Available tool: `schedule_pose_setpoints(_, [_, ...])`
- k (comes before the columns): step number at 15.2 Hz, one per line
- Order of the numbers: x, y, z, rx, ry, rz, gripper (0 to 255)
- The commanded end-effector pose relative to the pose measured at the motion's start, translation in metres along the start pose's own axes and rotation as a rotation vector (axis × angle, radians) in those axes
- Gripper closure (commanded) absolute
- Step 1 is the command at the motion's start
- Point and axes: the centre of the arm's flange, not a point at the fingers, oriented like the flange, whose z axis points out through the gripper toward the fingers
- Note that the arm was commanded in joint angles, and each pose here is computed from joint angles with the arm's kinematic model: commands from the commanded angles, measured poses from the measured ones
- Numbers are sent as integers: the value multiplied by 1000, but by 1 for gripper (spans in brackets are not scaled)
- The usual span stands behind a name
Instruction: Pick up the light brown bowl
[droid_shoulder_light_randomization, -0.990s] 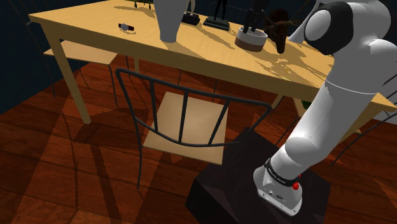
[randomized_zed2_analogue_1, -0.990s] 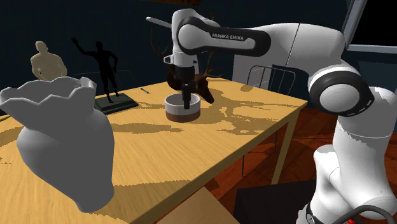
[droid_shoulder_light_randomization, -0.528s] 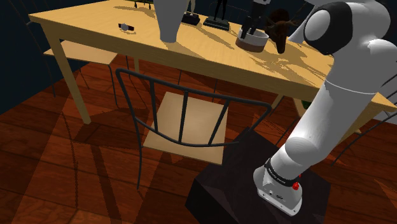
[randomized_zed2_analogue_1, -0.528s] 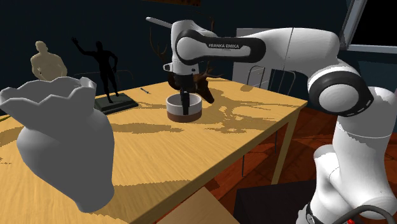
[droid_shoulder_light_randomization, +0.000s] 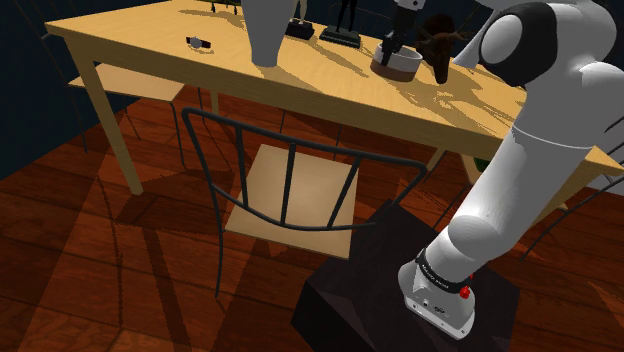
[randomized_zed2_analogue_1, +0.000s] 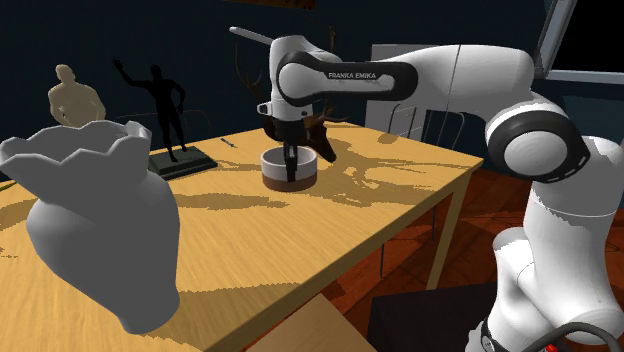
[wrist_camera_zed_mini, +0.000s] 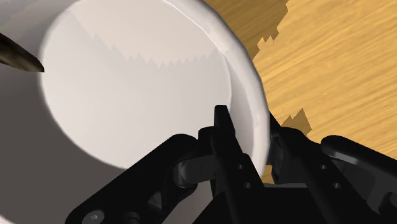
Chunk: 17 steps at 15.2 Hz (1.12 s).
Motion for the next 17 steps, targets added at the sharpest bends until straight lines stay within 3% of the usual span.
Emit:
schedule_pose_setpoints(1, [1, -1, 3, 3, -4, -1, 255])
schedule_pose_setpoints(4, [1, 0, 2, 3, -4, -1, 255])
schedule_pose_setpoints(17, [2, 0, -66, 3, -4, -1, 255])
